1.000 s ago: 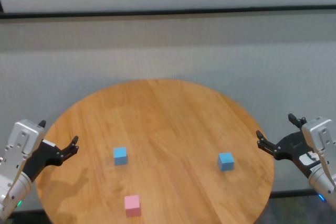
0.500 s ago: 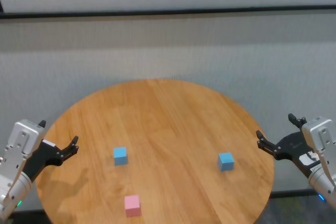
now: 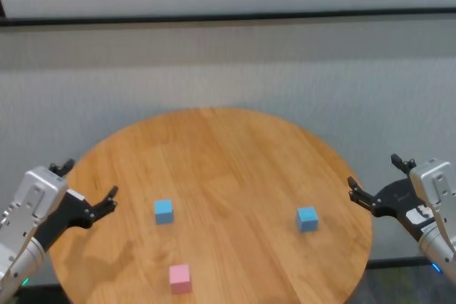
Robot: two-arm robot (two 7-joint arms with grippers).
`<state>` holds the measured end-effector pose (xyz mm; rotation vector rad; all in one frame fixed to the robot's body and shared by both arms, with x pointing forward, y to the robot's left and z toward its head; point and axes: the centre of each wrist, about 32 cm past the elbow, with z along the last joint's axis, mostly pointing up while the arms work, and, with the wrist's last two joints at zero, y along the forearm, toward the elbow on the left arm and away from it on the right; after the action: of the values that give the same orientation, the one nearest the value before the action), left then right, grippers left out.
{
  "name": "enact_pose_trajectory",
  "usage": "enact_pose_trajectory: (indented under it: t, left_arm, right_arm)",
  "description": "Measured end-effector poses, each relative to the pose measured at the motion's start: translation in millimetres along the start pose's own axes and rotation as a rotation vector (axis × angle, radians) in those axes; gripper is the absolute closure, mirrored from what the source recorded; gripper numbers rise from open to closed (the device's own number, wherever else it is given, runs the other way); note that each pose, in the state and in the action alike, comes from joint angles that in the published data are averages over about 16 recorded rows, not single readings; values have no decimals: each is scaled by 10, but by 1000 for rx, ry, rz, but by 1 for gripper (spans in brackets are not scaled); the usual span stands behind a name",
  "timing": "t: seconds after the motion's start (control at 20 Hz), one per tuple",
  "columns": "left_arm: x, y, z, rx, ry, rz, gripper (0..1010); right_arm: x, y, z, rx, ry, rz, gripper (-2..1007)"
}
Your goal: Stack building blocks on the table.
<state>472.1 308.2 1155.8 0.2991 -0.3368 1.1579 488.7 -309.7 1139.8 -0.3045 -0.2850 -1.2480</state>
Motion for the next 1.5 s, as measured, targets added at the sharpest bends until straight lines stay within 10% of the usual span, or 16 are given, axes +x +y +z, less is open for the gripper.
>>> enact_pose_trajectory:
  t: [0.8,1.5]
  left_arm:
    - [188,381,273,-56,64,-279,8]
    - [97,280,212,-86,112,-564,8]
  right_arm:
    - [0,0,0,0,0,0,0]
    - [0,0,0,0,0,0,1]
